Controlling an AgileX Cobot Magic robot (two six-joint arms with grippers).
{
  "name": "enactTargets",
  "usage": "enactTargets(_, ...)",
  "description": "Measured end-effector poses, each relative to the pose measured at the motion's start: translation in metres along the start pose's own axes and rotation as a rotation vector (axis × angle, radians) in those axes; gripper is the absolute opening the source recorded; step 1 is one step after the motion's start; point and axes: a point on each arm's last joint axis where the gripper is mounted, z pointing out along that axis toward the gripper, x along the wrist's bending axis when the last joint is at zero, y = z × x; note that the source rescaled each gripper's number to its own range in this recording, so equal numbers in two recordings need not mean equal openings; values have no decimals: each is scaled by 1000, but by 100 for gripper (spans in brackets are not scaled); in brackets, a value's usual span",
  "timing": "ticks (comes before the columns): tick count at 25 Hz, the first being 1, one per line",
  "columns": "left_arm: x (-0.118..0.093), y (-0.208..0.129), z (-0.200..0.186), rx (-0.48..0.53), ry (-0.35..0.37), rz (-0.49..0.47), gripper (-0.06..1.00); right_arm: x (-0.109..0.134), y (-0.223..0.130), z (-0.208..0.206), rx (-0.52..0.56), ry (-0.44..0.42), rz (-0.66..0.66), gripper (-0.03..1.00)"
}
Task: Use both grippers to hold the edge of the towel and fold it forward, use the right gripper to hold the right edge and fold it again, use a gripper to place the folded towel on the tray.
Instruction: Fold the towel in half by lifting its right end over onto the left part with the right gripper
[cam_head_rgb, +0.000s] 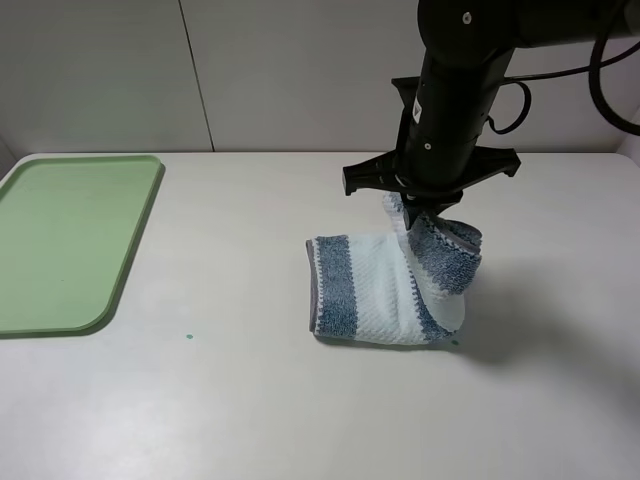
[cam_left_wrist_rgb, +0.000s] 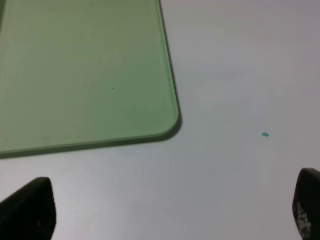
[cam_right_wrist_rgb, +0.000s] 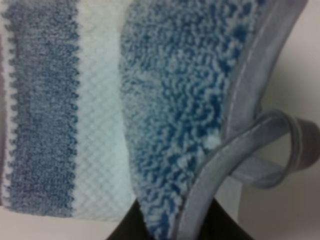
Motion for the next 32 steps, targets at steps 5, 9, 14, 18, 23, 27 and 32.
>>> enactTargets(5,0,0,0,0,0,0,93,2,0,0,-5,17,8,18)
enactTargets(9,0,0,0,0,0,0,93,2,0,0,0,26,22,70)
enactTargets(14,0,0,0,0,0,0,93,3,0,0,0,30,24,98)
enactTargets(18,0,0,0,0,0,0,93,3,0,0,-1,32,25,100)
enactTargets(23,0,0,0,0,0,0,93,3,0,-2,-5,33,16,100)
enactTargets(27,0,0,0,0,0,0,93,-1,1,-21,-25,36,-11,100)
enactTargets(32,0,0,0,0,0,0,93,-11,-10,-53,-2,20,-73,100)
